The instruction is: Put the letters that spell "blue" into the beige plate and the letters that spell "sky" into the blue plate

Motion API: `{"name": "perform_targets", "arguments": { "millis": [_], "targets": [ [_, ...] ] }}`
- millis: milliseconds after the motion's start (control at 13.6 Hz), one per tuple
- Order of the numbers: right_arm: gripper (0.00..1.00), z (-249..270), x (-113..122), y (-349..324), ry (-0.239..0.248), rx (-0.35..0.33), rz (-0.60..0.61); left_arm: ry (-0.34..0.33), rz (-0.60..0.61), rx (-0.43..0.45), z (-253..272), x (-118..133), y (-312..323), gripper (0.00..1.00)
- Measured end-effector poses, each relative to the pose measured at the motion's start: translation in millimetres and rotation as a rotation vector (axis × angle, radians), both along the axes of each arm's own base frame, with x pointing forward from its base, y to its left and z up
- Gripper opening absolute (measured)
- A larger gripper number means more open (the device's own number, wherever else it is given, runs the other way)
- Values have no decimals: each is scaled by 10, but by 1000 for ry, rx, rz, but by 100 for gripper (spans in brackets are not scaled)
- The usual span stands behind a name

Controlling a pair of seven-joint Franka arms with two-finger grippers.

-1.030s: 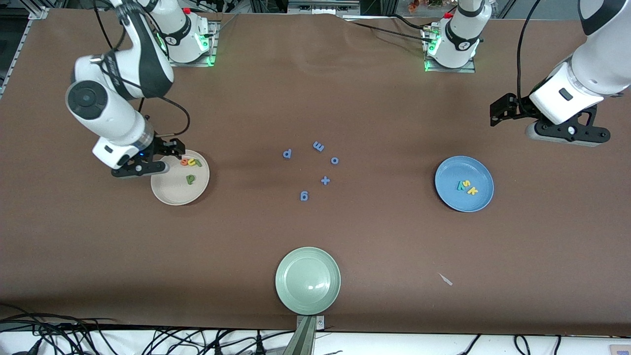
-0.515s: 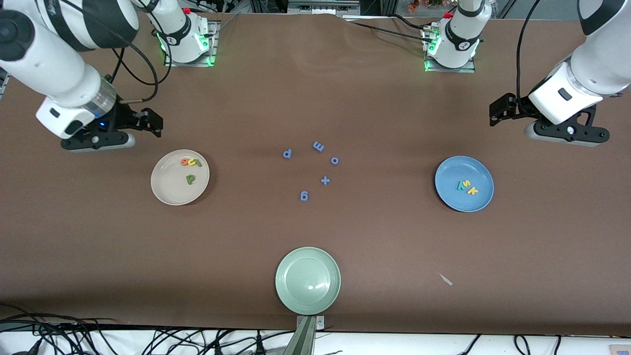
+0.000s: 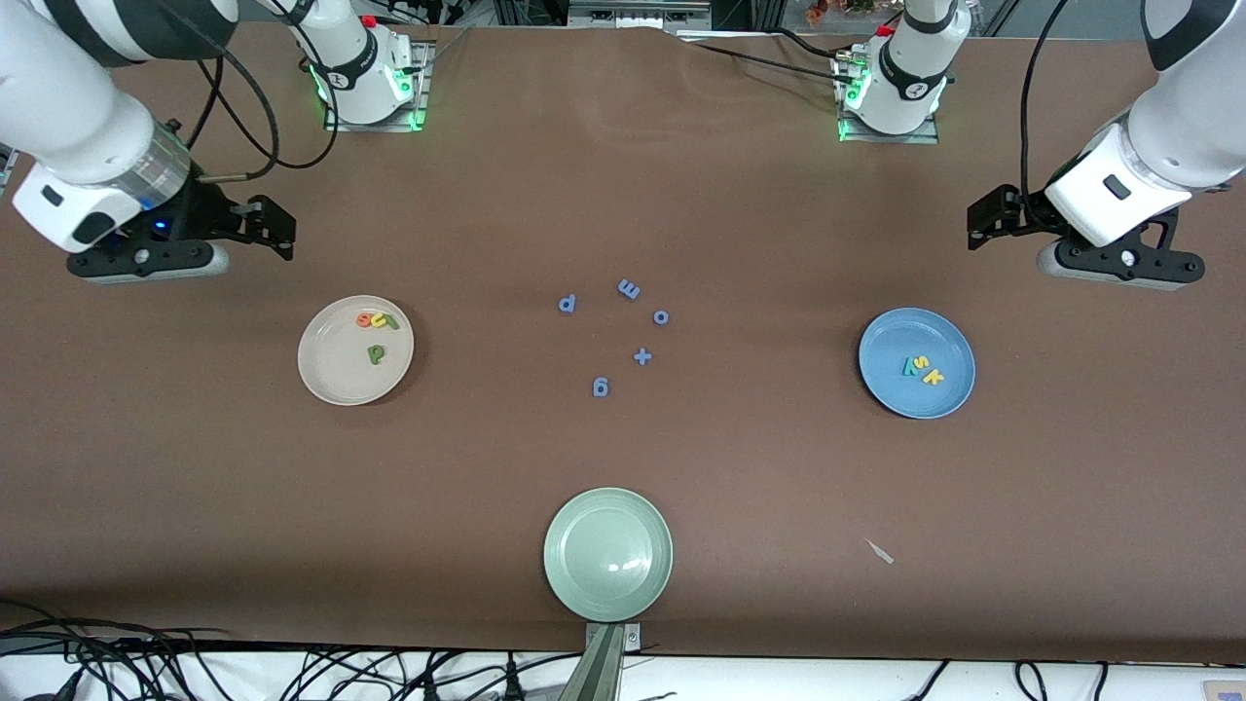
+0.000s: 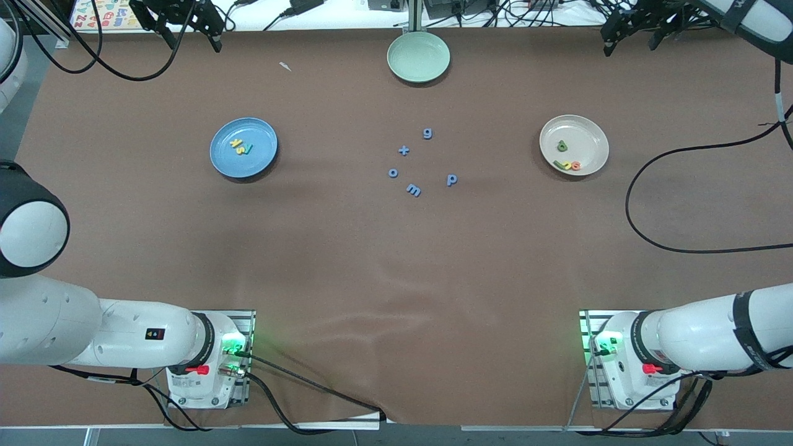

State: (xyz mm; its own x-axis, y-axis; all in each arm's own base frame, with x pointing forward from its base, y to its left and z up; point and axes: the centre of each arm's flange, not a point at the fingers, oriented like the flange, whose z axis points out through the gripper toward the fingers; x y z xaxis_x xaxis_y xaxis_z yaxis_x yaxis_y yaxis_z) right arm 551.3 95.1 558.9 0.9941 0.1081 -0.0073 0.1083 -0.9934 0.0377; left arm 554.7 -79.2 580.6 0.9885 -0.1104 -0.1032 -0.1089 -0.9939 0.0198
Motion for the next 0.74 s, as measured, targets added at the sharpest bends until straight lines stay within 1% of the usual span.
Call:
{"name": "perform_targets", "arguments": {
  "millis": [147, 368, 736],
  "targets": [
    [100, 77, 17, -144, 3, 0, -14, 1, 0, 0, -3, 2, 1, 100],
    [100, 170, 19, -189, 4, 0, -20, 1, 0, 0, -5, 3, 1, 100],
    [100, 259, 0, -192, 28, -4, -22, 0, 0, 0, -2, 4, 2, 100]
  ]
}}
